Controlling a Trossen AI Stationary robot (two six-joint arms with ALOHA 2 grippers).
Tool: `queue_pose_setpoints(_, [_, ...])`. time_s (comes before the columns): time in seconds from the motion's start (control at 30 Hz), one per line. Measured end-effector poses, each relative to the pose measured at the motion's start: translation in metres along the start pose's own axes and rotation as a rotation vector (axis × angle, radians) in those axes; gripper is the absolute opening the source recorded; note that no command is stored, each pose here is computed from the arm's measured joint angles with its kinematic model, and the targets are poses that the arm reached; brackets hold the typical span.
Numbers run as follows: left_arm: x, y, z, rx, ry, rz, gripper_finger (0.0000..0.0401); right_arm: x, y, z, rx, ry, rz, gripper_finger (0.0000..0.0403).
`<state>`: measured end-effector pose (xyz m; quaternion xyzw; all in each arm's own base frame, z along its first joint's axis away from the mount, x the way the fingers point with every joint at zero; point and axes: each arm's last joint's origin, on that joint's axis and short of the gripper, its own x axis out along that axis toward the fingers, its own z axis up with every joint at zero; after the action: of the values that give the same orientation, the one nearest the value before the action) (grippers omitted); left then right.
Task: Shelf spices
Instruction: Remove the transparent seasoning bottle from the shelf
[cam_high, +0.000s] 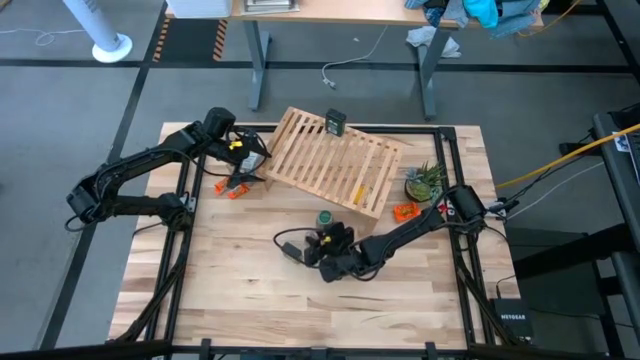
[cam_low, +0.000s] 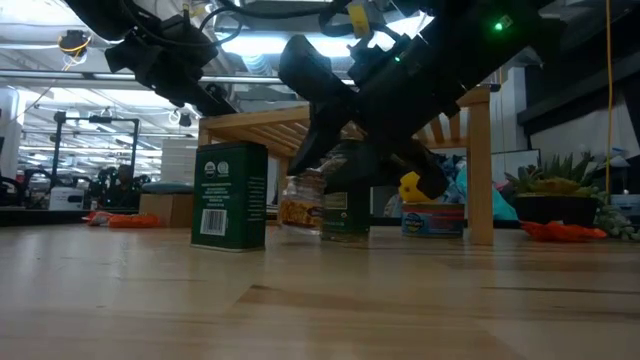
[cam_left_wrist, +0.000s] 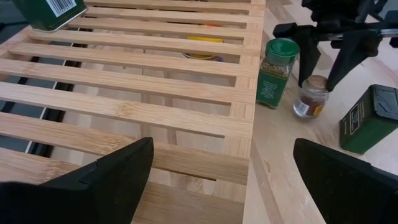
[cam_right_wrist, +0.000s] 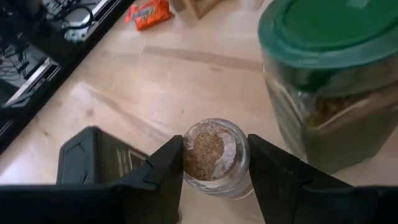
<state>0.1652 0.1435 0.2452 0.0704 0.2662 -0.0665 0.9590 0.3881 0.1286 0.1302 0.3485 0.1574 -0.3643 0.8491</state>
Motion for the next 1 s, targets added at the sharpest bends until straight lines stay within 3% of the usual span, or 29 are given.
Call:
queue_pose_setpoints(0.3, [0.0, 0.0, 0.0, 0.0, 0.0, 0.0, 0.0379, 0.0016, -0.0009, 0.0009, -0.002, 0.017, -0.003, 0.0164])
queue_pose_setpoints(0.63, [0.0, 0.0, 0.0, 0.0, 0.0, 0.0, 0.0379, 0.0017, 0.0011, 0.0002, -0.026, 0.074, 0.028, 0.021])
queue_pose_setpoints(1.0, [0.0, 0.0, 0.0, 0.0, 0.0, 0.0, 0.0379, 0.0013, 0.0019, -0.0011, -0.071, 0.125, 0.049, 0.0218])
